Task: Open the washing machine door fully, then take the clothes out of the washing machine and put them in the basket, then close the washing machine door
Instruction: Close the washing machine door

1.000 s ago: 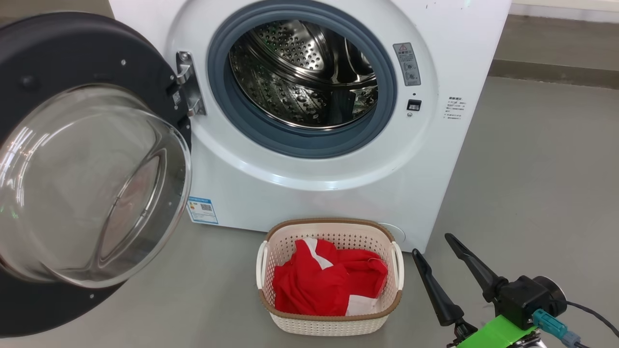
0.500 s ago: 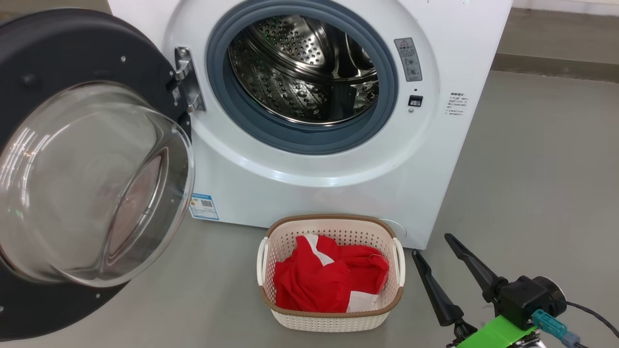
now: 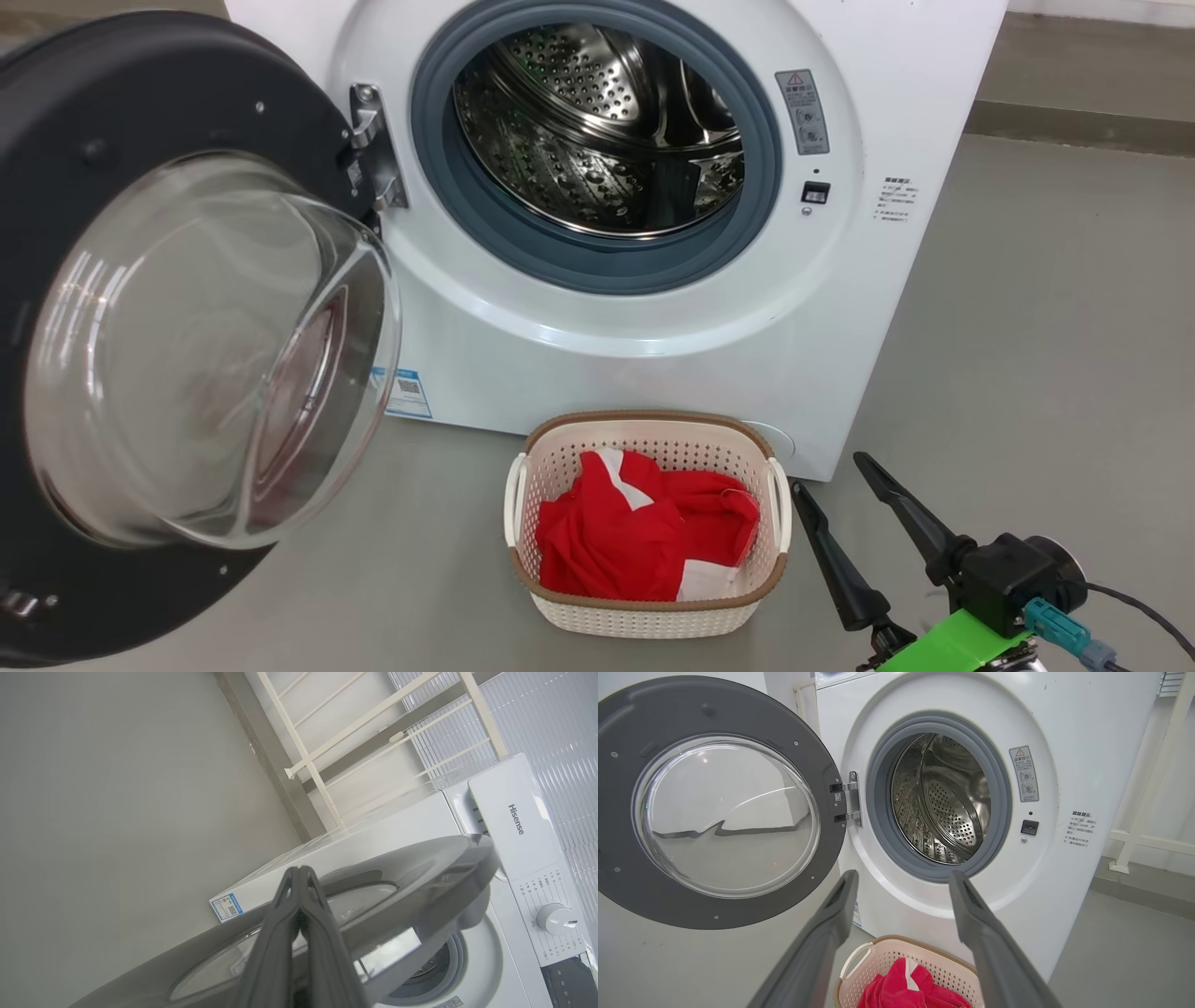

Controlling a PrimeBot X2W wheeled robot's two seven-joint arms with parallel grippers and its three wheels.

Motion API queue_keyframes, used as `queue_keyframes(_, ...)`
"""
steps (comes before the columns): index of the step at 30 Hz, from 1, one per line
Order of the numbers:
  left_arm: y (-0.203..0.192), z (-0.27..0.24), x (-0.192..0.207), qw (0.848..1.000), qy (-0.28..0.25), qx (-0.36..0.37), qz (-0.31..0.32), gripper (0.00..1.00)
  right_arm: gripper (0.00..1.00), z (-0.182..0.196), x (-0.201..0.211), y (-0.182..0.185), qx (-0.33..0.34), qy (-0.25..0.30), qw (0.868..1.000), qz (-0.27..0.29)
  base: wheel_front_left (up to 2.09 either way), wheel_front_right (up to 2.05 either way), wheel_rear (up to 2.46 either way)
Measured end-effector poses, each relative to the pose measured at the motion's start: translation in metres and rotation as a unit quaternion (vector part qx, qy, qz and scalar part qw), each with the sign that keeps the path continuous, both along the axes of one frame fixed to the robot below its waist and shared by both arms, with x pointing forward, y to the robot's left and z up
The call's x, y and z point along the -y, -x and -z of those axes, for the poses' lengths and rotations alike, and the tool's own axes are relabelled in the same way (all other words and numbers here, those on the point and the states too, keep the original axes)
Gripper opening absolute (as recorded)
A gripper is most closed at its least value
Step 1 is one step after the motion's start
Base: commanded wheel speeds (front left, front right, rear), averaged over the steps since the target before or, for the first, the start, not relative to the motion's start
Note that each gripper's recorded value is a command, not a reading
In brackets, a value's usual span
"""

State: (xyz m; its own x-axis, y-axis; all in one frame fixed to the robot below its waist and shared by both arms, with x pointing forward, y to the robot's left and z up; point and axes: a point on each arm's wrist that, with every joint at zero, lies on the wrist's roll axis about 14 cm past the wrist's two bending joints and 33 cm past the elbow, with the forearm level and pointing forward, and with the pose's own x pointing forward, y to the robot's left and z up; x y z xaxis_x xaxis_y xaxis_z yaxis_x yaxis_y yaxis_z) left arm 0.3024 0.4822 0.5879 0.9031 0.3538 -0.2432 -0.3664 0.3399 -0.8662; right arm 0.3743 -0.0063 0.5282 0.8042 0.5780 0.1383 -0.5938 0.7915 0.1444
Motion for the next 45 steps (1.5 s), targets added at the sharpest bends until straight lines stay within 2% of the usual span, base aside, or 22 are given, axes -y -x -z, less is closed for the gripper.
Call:
queue_keyframes(3,-0.001,0.001,0.008,1.000,0.009,0.012,0.012,0.00,1.00,0.000,-0.002,0.000,-0.002,-0.002,1.000,-0.002,0.00,0.00,0.00)
queue_keyframes(8,-0.012,-0.012,0.032,0.993,0.068,0.087,0.044,0.00,1.00,0.000,-0.006,0.001,-0.004,-0.007,1.000,-0.004,0.00,0.00,0.00)
queue_keyframes(11,-0.015,-0.020,0.043,0.989,0.083,0.109,0.059,0.00,1.00,0.000,-0.007,0.001,-0.005,-0.008,1.000,-0.005,0.00,0.00,0.00)
queue_keyframes(19,-0.012,-0.027,0.070,0.984,0.082,0.126,0.093,0.00,1.00,0.003,-0.004,0.001,-0.010,-0.011,1.000,-0.001,0.00,0.00,0.00)
queue_keyframes(32,-0.012,-0.021,0.116,0.979,0.083,0.113,0.149,0.00,1.00,0.007,0.010,-0.002,-0.016,-0.011,1.000,0.020,0.00,0.00,0.00)
queue_keyframes(45,-0.029,-0.025,0.164,0.963,0.103,0.136,0.210,0.00,1.00,0.010,0.029,-0.003,-0.020,-0.011,0.999,0.048,0.00,0.00,0.00)
